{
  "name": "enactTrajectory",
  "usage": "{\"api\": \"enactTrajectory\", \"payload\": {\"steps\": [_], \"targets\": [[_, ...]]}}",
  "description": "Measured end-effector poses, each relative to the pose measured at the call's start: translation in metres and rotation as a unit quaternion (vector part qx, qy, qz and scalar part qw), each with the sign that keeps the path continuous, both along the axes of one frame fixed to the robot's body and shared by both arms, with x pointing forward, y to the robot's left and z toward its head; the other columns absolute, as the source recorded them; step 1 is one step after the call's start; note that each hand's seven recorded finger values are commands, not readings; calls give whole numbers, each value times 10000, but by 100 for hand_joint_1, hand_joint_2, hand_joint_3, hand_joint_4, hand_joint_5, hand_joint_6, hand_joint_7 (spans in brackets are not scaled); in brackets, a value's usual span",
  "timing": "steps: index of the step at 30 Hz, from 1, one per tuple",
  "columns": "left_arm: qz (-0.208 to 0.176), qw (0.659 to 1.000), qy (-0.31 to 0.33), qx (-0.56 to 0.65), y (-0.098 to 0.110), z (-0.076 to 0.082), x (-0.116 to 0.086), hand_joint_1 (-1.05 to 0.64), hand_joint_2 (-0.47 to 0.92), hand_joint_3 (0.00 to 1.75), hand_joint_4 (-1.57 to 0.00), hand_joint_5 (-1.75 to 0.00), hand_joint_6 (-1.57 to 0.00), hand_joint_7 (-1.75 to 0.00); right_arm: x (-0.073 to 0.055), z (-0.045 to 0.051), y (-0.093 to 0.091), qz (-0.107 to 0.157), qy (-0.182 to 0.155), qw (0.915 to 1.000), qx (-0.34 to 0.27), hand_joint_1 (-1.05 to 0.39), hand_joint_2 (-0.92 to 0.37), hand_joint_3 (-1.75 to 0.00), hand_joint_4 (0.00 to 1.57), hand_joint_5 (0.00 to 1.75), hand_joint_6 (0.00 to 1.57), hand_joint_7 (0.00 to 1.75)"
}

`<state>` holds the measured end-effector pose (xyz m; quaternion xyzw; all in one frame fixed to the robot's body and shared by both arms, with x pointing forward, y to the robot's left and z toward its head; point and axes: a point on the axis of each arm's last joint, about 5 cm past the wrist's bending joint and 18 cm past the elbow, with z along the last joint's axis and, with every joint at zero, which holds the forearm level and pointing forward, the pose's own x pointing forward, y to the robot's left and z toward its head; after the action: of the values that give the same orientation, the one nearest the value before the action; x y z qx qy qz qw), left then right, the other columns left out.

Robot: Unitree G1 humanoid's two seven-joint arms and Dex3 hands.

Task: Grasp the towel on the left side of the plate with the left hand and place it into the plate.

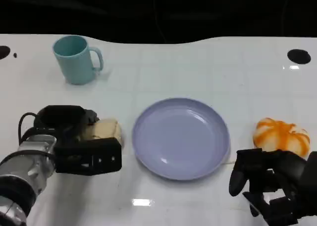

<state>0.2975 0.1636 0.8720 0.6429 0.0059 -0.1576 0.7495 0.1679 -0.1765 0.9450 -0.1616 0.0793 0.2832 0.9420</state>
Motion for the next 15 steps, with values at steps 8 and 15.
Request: {"api": "enactTrajectory", "payload": {"steps": [8, 15], "targets": [[375, 9950, -662, -640, 39, 25, 0, -22, 92, 32, -81, -175, -55, -175, 11, -8, 7, -4, -5, 10000, 26, 6, -58, -109, 68, 169, 69, 142], [341, 9863, -1106, -1175, -85, 177, 30, -22, 90, 31, -82, -175, -54, -174, 13, -10, 11, -6, 2, 10000, 31, 6, -59, -107, 67, 171, 68, 142]]}}
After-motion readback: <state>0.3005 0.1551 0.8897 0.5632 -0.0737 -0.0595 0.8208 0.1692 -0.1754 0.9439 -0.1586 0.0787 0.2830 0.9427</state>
